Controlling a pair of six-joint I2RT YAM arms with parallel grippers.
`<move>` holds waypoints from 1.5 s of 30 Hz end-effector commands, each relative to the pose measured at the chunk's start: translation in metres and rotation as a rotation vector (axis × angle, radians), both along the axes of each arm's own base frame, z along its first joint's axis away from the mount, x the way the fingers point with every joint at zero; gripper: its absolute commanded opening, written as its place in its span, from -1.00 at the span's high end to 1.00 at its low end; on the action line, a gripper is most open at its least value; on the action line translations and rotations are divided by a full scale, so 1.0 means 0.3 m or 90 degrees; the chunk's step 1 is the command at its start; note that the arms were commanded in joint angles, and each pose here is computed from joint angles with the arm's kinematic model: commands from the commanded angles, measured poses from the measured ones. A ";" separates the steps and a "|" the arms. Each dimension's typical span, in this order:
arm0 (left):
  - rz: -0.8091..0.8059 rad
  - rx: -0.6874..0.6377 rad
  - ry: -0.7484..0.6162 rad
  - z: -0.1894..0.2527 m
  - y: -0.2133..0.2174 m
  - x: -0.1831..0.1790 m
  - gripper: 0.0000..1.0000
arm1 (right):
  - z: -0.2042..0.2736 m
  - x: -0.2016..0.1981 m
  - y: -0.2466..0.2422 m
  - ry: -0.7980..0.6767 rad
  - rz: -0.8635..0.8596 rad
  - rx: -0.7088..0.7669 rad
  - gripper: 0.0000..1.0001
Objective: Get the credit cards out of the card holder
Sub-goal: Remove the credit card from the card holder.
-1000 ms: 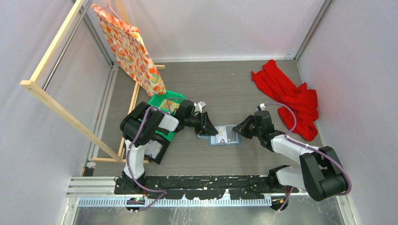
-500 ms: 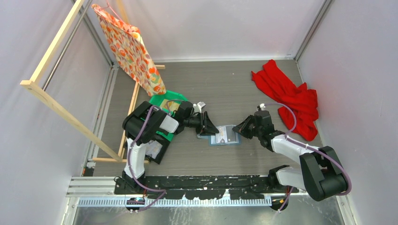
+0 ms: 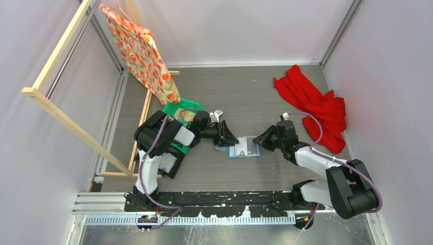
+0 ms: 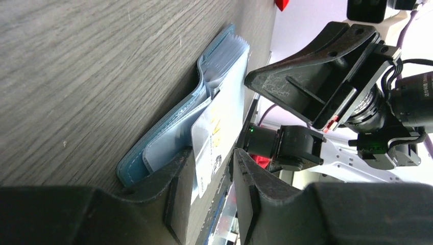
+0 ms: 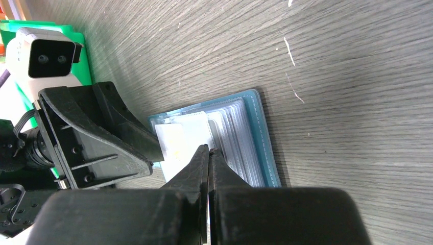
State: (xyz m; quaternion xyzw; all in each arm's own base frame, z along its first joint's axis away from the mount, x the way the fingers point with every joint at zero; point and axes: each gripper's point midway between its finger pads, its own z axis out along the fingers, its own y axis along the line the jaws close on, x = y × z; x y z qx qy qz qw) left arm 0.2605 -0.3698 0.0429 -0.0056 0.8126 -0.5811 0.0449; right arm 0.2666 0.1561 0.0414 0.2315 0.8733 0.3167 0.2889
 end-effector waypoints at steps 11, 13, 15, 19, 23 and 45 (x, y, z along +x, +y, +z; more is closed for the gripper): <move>0.028 -0.026 -0.016 -0.012 -0.031 0.015 0.43 | -0.134 -0.102 -0.073 0.095 -0.017 -0.078 0.99; 0.030 -0.021 -0.010 -0.024 -0.035 0.012 0.53 | -0.134 -0.102 -0.070 0.095 -0.014 -0.078 0.98; 0.035 -0.017 -0.006 -0.033 -0.034 0.013 0.62 | -0.135 -0.104 -0.070 0.096 -0.013 -0.078 0.99; 0.043 -0.013 -0.009 -0.034 -0.032 0.014 0.80 | -0.136 -0.104 -0.073 0.096 -0.016 -0.080 0.99; 0.037 -0.005 -0.001 -0.036 -0.032 0.010 0.99 | -0.137 -0.103 -0.074 0.098 -0.019 -0.080 0.99; 0.021 0.138 -0.044 0.000 0.088 -0.042 1.00 | -0.135 -0.103 -0.076 0.101 -0.021 -0.082 0.99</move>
